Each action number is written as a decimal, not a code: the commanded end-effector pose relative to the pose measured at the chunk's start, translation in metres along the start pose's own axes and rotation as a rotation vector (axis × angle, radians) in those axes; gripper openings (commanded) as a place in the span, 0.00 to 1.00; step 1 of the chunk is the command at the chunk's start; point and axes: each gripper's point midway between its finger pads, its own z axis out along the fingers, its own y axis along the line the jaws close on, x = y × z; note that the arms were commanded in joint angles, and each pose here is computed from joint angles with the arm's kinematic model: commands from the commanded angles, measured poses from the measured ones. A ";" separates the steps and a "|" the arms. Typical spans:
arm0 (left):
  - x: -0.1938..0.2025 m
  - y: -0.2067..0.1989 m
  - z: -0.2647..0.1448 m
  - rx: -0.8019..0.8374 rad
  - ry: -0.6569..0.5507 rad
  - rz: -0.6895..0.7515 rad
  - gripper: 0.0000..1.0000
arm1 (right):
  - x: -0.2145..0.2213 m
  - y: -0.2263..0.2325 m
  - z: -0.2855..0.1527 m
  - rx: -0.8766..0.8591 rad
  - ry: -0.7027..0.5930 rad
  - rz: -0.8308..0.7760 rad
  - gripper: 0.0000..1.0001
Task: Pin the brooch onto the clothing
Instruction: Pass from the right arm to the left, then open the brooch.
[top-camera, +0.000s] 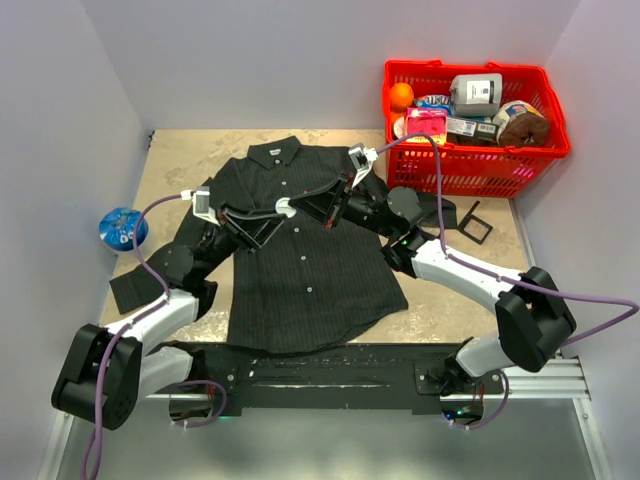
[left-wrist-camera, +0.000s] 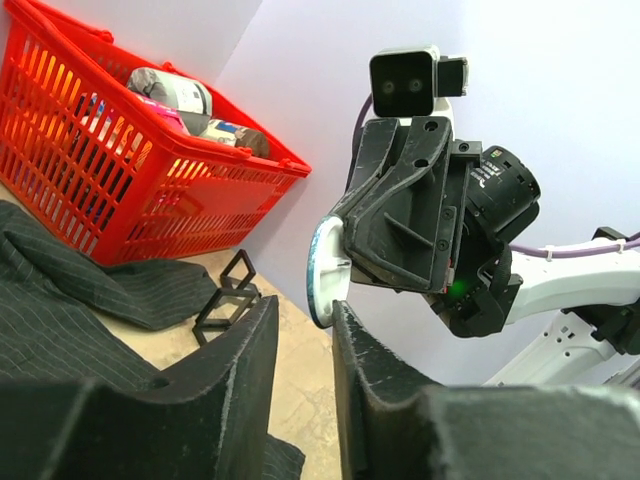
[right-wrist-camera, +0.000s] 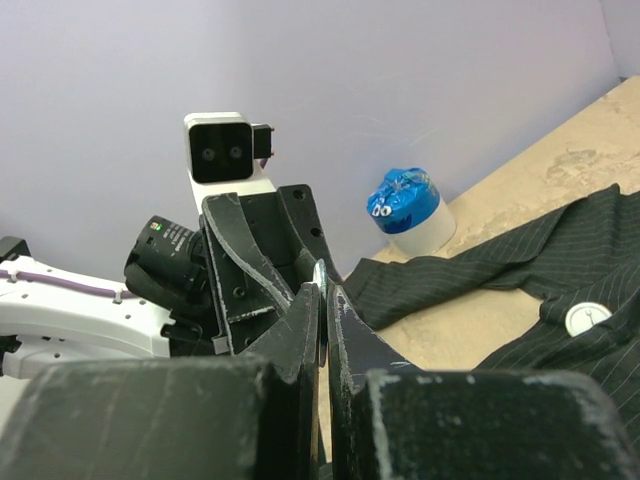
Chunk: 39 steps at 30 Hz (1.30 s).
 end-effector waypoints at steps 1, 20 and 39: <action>-0.015 -0.015 0.009 0.065 -0.036 0.043 0.25 | -0.005 0.008 0.004 -0.031 -0.028 -0.019 0.00; 0.012 0.006 0.014 0.047 0.246 0.076 0.00 | -0.012 -0.010 -0.015 -0.025 0.031 -0.042 0.47; 0.051 0.011 0.001 0.158 0.558 0.107 0.00 | 0.032 -0.028 -0.040 -0.036 0.230 -0.034 0.70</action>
